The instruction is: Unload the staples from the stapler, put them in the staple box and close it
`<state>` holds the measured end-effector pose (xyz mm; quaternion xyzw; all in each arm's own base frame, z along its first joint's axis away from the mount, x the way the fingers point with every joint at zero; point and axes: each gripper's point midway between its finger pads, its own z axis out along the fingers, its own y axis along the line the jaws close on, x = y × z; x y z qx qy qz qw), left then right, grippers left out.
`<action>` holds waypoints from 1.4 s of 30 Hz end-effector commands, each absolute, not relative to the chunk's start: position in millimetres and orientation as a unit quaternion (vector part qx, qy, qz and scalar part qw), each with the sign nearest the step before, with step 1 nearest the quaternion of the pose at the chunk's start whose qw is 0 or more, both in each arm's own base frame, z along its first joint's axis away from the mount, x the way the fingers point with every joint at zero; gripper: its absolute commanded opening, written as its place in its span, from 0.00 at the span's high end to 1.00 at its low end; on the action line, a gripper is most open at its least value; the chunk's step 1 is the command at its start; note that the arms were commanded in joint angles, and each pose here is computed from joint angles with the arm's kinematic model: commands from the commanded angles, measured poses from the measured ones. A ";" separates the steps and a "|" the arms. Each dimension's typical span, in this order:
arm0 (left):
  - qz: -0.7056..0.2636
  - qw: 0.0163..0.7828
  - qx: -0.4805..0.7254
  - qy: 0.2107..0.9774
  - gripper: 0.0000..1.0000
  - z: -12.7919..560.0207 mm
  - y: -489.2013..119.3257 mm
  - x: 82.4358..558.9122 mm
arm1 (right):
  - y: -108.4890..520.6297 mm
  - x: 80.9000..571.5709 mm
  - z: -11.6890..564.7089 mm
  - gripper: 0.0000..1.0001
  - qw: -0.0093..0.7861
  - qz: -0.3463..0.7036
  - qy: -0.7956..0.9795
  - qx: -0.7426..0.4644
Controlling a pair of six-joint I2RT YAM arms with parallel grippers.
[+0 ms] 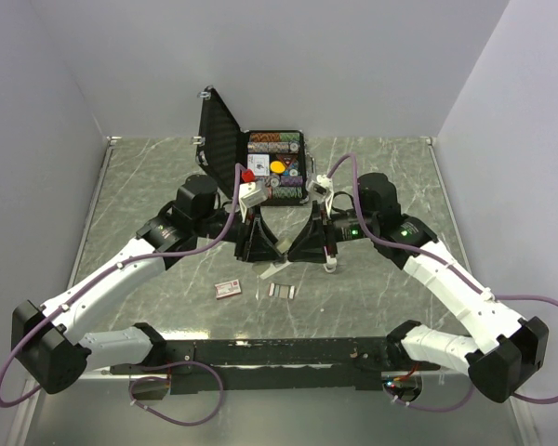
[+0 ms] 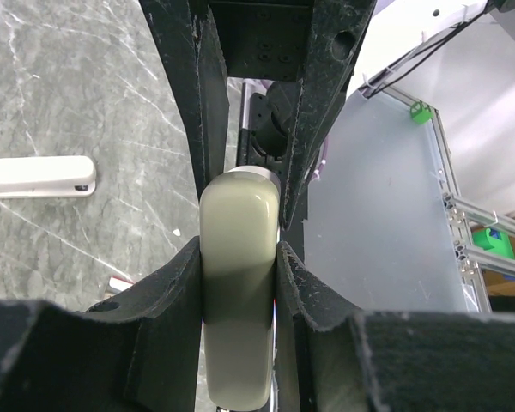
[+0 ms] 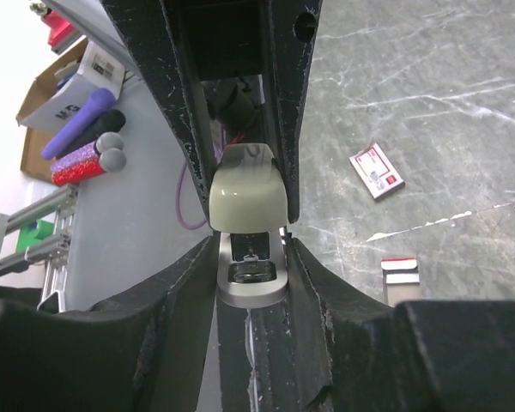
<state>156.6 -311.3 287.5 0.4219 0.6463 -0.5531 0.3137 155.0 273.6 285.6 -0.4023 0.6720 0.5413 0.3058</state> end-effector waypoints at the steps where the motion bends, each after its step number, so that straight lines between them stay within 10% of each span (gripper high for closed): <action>1: -0.571 0.325 0.439 0.613 0.99 305.2 -311.2 149.0 | 279.2 152.0 307.4 0.57 0.334 0.551 0.633 -0.429; 8: -0.576 0.315 0.445 0.609 0.99 304.0 -312.0 146.5 | 281.2 151.2 311.7 0.65 0.334 0.552 0.629 -0.434; 13: -0.573 0.325 0.439 0.610 0.99 307.3 -311.8 148.8 | 280.7 147.8 306.5 1.00 0.333 0.547 0.634 -0.434; 42: -0.573 0.568 0.228 0.546 1.00 404.9 -282.1 202.6 | 282.6 111.6 274.5 1.00 0.331 0.587 0.621 -0.400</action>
